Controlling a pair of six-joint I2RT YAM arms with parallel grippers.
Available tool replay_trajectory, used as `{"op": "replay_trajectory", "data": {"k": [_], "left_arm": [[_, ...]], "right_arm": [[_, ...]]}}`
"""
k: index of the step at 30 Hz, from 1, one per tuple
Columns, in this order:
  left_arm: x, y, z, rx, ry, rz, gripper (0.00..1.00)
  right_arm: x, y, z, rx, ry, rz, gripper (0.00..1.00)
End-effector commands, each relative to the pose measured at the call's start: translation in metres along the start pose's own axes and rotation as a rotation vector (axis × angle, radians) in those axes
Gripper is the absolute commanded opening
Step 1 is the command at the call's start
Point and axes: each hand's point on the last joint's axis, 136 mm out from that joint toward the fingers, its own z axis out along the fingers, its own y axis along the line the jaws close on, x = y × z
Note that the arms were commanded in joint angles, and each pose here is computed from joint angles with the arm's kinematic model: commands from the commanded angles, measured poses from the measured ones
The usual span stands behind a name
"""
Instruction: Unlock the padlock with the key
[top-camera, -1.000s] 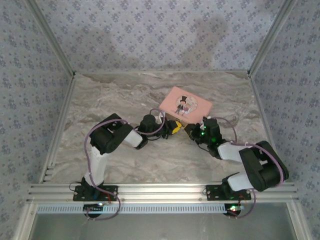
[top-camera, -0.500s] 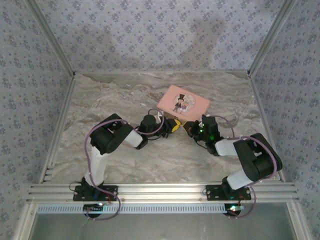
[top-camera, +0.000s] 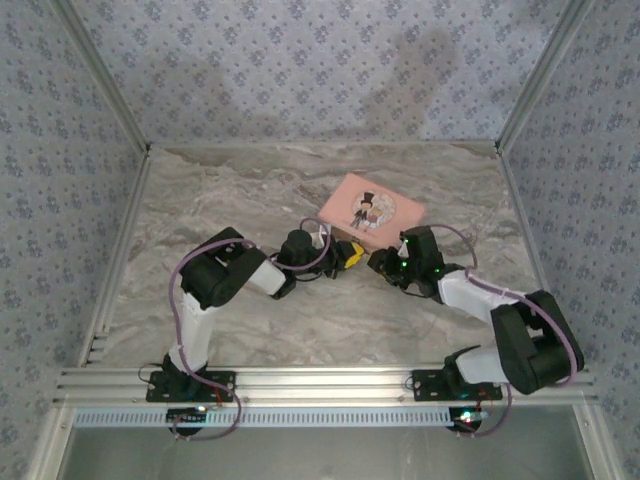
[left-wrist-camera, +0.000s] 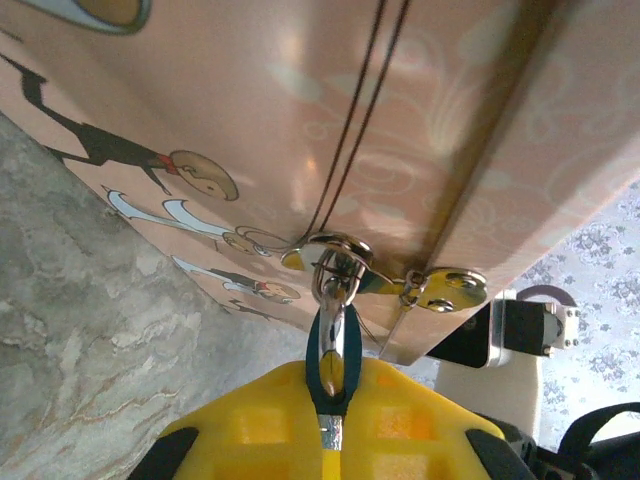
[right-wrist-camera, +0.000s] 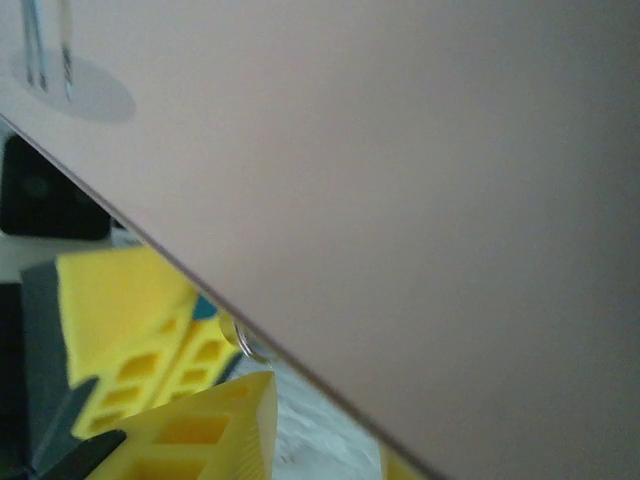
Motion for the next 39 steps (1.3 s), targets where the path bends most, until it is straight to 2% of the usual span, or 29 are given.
{"op": "replay_trajectory", "data": {"k": [1, 8, 15, 22, 26, 31, 39], "left_arm": [[0.006, -0.040, 0.002, 0.099, 0.049, 0.086, 0.00], [0.005, -0.045, 0.001, 0.103, 0.050, 0.078, 0.00], [0.007, -0.060, 0.002, 0.126, 0.064, 0.078, 0.01], [0.009, -0.072, 0.001, 0.135, 0.075, 0.091, 0.01], [0.009, -0.073, 0.000, 0.136, 0.078, 0.084, 0.01], [0.011, -0.077, 0.000, 0.143, 0.087, 0.086, 0.01], [0.010, -0.082, -0.002, 0.152, 0.092, 0.083, 0.01]], "right_arm": [[0.017, -0.009, -0.016, 0.116, 0.084, -0.134, 0.33], [0.008, 0.011, -0.040, 0.212, 0.064, -0.368, 0.33], [0.004, 0.034, -0.035, 0.251, 0.096, -0.562, 0.35], [-0.007, 0.036, -0.022, 0.330, 0.088, -0.657, 0.37], [-0.015, 0.039, -0.023, 0.370, 0.048, -0.726, 0.42], [-0.020, 0.047, -0.025, 0.391, 0.033, -0.794, 0.42], [-0.018, 0.047, -0.017, 0.396, 0.086, -0.842, 0.41]]}}
